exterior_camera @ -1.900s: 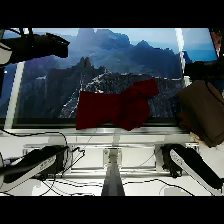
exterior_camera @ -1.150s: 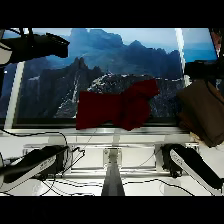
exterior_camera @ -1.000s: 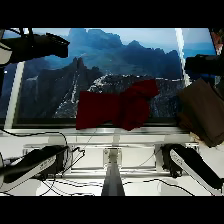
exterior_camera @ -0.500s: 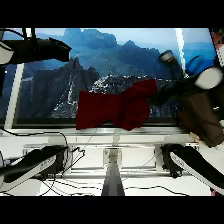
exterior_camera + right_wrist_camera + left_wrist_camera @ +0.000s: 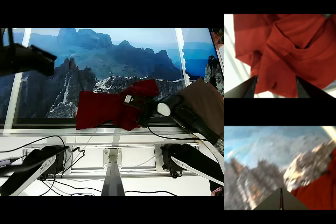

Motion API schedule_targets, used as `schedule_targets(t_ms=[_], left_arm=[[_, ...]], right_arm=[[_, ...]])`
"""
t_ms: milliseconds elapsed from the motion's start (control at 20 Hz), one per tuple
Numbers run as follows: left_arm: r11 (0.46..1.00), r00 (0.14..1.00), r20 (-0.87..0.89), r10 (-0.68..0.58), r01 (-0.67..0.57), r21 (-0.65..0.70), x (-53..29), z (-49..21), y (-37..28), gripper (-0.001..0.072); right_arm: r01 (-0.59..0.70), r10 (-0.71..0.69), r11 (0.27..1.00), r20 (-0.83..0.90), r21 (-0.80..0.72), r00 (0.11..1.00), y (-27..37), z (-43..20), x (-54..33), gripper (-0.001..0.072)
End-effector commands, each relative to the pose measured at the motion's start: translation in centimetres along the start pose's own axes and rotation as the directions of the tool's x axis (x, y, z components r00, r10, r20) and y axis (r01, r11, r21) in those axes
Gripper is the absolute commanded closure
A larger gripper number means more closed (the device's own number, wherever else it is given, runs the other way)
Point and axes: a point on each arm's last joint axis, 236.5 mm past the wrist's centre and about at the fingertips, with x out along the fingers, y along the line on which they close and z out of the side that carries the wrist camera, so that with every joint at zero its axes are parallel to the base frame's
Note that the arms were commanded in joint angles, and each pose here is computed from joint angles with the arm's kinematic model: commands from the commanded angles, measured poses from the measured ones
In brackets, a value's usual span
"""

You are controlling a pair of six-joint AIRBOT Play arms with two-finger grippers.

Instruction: Fold the clothes and pants, and hang the long-sleeved shirts on hangers.

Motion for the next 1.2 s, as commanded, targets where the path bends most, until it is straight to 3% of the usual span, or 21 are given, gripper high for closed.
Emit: schedule_targets(t_ms=[0, 350, 500, 700, 950, 1150], left_arm=[[0.999, 0.995, -0.087, 0.041, -0.038, 0.039, -3.1, -2.9, -0.1, 0.0696], [0.999, 0.995, -0.087, 0.040, -0.036, 0.038, -3.6, -3.1, -0.4, 0.0697], [0.999, 0.995, -0.087, 0.039, -0.036, 0.038, -3.6, -3.1, -0.4, 0.0696], [0.999, 0.995, -0.088, 0.039, -0.039, 0.007, -3.6, -3.1, -0.4, 0.0696], [0.999, 0.995, -0.087, 0.038, -0.038, 0.001, -3.6, -3.1, -0.4, 0.0696], [0.999, 0.996, -0.087, 0.035, -0.036, 0.000, -3.6, -3.1, -0.5, 0.0696]], right_arm=[[0.073, -0.073, 0.990, 0.003, -0.124, 0.997, -1.3, 0.5, 2.6, 0.0179], [0.031, -0.041, 0.992, -0.079, -0.125, 0.996, -1.3, -0.7, 5.1, 0.0180], [0.044, -0.046, 0.998, -0.045, -0.047, 0.998, -1.7, 0.8, 3.8, 0.0180], [-0.064, 0.065, 0.998, -0.098, 0.013, 0.993, 0.8, 0.0, 3.2, 0.0180], [-0.111, 0.114, 0.993, -0.118, 0.033, 0.986, 2.0, -0.6, 3.3, 0.0180], [-0.095, 0.098, 0.995, -0.131, 0.033, 0.987, 2.1, -2.0, 4.8, 0.0185]])
